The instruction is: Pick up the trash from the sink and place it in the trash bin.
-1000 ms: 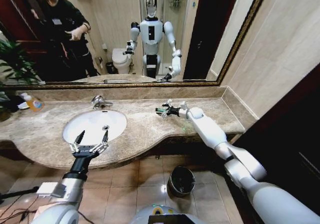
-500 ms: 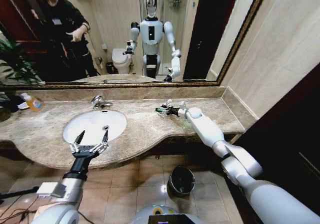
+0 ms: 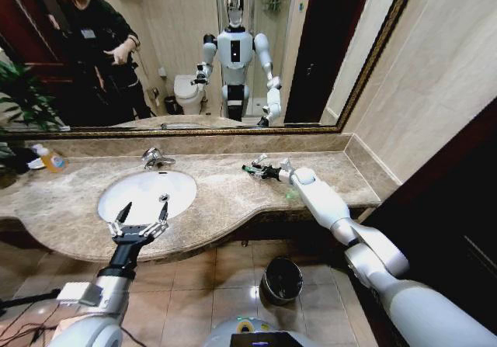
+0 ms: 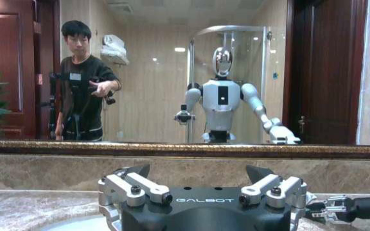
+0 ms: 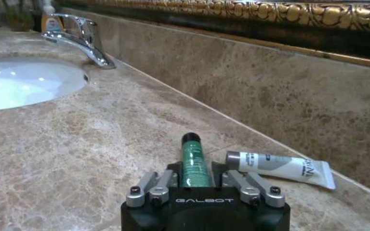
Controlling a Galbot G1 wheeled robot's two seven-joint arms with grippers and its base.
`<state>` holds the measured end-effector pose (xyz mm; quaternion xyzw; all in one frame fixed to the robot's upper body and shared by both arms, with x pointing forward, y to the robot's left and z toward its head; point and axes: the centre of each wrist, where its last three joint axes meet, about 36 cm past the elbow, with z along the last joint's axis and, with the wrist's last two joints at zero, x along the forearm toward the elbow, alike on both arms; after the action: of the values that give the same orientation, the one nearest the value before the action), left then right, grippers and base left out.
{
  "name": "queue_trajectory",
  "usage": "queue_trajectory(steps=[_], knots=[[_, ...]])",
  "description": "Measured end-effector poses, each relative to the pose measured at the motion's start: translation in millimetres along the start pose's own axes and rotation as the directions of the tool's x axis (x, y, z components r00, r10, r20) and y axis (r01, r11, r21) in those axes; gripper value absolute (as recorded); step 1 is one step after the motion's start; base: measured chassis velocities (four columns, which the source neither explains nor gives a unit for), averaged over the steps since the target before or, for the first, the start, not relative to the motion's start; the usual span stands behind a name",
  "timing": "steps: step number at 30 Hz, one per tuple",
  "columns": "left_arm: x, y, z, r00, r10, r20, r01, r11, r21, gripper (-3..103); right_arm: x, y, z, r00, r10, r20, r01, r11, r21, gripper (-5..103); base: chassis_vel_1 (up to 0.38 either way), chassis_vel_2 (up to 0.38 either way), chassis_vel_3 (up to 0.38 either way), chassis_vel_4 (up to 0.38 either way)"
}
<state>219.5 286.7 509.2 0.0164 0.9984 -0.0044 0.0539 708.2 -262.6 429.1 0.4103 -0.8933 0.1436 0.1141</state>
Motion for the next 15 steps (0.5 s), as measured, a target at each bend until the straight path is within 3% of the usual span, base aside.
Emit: queue_trajectory(steps=[8, 15], knots=[[0.0, 0.0, 0.0, 1.000, 0.000, 0.000, 0.000, 1.000, 0.000, 100, 5.0, 7.6, 1.1, 1.000, 0.028, 0.011, -0.028, 1.000, 0.009, 7, 0.000, 0.000, 0.000, 0.000], [0.0, 0.0, 0.0, 1.000, 0.001, 0.000, -0.001, 1.000, 0.000, 100, 32.6, 34.6, -9.8, 0.993, 0.082, 0.087, -0.079, 0.996, -0.039, 5, 0.000, 0.000, 0.000, 0.000]])
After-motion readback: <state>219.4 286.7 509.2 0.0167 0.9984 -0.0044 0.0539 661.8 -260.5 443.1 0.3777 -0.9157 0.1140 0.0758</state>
